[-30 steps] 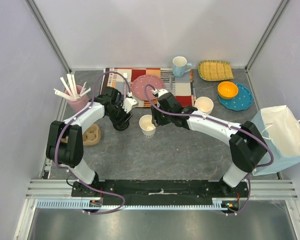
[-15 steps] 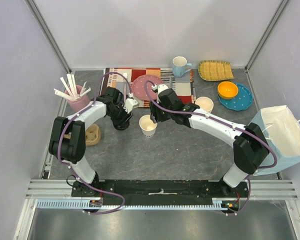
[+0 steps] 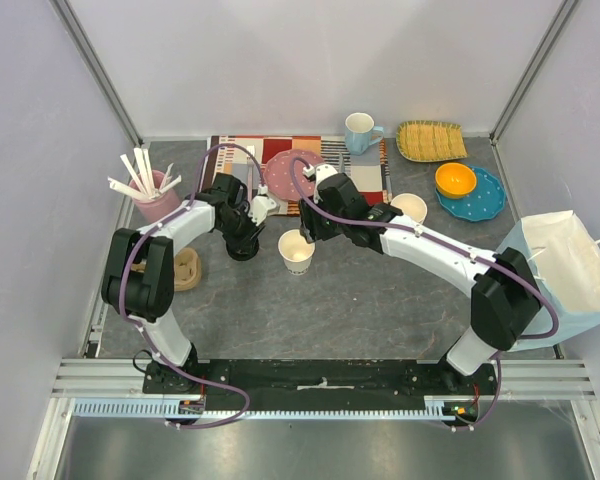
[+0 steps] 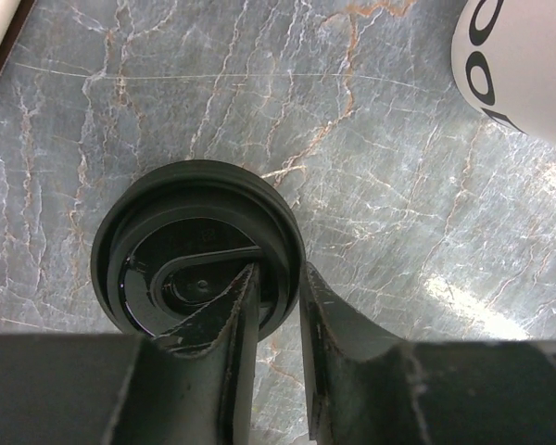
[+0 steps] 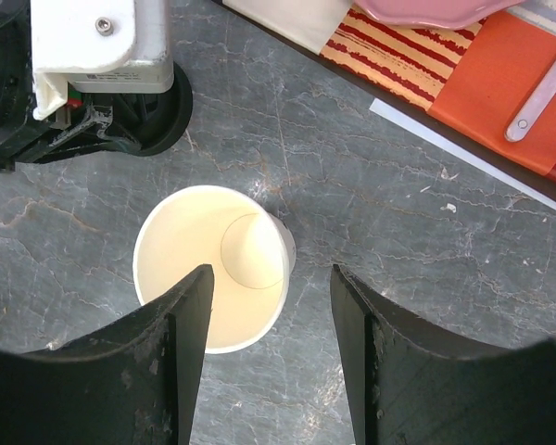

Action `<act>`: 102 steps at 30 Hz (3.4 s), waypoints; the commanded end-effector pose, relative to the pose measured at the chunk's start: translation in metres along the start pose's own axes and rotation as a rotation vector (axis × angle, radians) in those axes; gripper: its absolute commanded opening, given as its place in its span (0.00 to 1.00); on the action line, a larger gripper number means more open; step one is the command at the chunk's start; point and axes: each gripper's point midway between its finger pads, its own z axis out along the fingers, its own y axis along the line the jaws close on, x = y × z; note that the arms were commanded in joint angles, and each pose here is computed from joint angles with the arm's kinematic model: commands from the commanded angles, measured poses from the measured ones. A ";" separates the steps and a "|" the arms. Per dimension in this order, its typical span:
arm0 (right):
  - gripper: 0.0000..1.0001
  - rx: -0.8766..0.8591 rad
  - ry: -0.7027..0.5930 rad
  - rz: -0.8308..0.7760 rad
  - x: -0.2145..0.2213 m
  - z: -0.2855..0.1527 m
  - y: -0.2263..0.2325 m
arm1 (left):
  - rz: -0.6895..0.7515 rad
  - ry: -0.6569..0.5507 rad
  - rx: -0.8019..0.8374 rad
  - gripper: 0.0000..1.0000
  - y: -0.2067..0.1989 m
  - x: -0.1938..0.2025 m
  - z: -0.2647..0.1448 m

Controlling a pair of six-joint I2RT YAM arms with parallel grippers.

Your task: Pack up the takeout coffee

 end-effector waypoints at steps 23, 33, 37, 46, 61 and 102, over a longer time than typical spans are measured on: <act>0.61 0.022 -0.085 -0.012 -0.025 -0.022 -0.002 | 0.047 -0.088 -0.022 0.02 0.000 -0.045 -0.053; 0.62 0.001 -0.143 0.083 -0.059 -0.041 -0.014 | 0.252 -0.213 0.088 0.02 -0.037 -0.086 -0.127; 0.62 0.023 -0.156 0.104 -0.064 -0.050 -0.027 | 0.340 -0.248 0.230 0.02 -0.082 -0.093 -0.158; 0.62 0.034 -0.171 0.189 -0.064 -0.064 -0.053 | 0.575 -0.154 0.349 0.02 -0.155 -0.101 -0.137; 0.62 0.070 -0.165 0.229 -0.051 -0.070 -0.072 | 0.687 -0.114 0.257 0.02 -0.144 -0.125 -0.094; 0.62 0.078 -0.154 0.237 -0.047 -0.064 -0.076 | 0.616 0.024 0.291 0.02 -0.133 -0.107 -0.056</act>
